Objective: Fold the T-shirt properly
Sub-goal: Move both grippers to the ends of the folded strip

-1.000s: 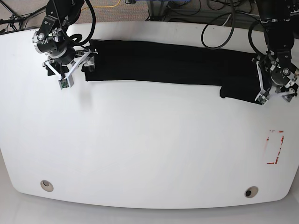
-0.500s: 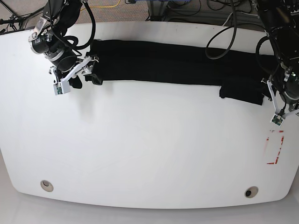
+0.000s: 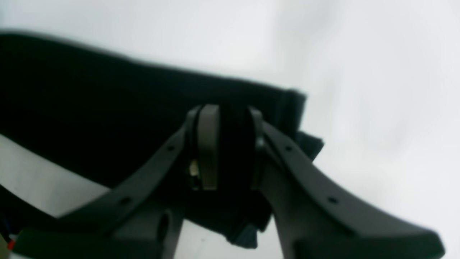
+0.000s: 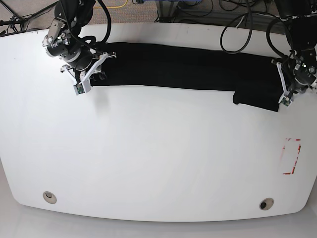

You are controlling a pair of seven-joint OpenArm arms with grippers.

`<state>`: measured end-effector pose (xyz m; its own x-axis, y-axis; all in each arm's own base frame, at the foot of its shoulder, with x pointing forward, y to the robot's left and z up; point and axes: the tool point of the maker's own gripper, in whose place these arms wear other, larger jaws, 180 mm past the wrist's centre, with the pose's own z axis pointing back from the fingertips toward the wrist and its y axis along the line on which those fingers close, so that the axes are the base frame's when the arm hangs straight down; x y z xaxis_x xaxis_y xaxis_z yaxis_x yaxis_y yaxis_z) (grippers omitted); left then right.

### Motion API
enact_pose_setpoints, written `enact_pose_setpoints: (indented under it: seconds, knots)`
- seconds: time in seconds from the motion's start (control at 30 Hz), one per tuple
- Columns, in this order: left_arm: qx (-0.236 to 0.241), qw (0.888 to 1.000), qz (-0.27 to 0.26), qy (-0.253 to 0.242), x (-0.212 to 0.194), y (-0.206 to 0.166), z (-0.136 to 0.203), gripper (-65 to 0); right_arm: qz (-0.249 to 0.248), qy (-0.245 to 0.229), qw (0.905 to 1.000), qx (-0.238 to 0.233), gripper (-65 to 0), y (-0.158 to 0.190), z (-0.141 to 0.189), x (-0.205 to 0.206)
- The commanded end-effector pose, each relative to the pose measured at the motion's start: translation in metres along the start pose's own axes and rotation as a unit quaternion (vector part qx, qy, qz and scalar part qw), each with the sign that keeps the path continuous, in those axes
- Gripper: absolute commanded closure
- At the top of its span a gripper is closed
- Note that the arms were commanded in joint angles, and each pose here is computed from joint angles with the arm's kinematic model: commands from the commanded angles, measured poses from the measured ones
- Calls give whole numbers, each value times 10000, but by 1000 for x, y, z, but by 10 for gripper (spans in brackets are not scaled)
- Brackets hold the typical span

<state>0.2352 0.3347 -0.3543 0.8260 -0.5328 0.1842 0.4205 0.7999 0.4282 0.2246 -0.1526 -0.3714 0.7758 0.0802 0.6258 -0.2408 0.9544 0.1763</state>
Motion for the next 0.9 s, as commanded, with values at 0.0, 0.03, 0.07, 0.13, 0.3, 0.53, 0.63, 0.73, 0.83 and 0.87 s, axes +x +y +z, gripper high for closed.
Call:
enact_pose_setpoints:
  seconds: [0.0,0.03,0.07,0.13,0.3,0.53,0.63,0.73,0.83,0.87]
  knots:
    - [190,9997,-66,129,-7,12,-3,-83,141,-39,9998,-112,-135,-3,-3,2]
    - [175,9997,-61,175,-11,11,-7,-83,179,58,9997,-143,-135,-4,-7,-4]
    - [154,9997,-65,172,-11,9,-9,-83,199,135,9996,-168,-135,-5,-10,-8]
    - [99,9998,-48,181,-15,7,-15,-83,171,280,9993,-173,-133,-7,-16,-19]
    - [-179,9996,102,179,-20,-1,-34,-88,-11,459,9989,-134,-133,-15,-37,-44]
    - [-307,9995,-8,-17,12,-2,-43,-88,-87,442,9988,-190,-132,-45,-48,-51]
    - [-433,9989,40,-199,37,-7,-49,-88,-110,419,9986,-305,-132,-65,-50,-47]
    - [-553,9979,144,-309,55,-10,-53,-88,-205,360,9980,-484,-132,-89,-50,-37]
    - [-630,9972,243,-313,62,-8,-58,-89,-327,364,9970,-598,-133,-109,-51,-33]
    - [-662,9970,272,-306,64,-8,-60,-89,-335,340,9968,-642,-133,-116,-51,-29]
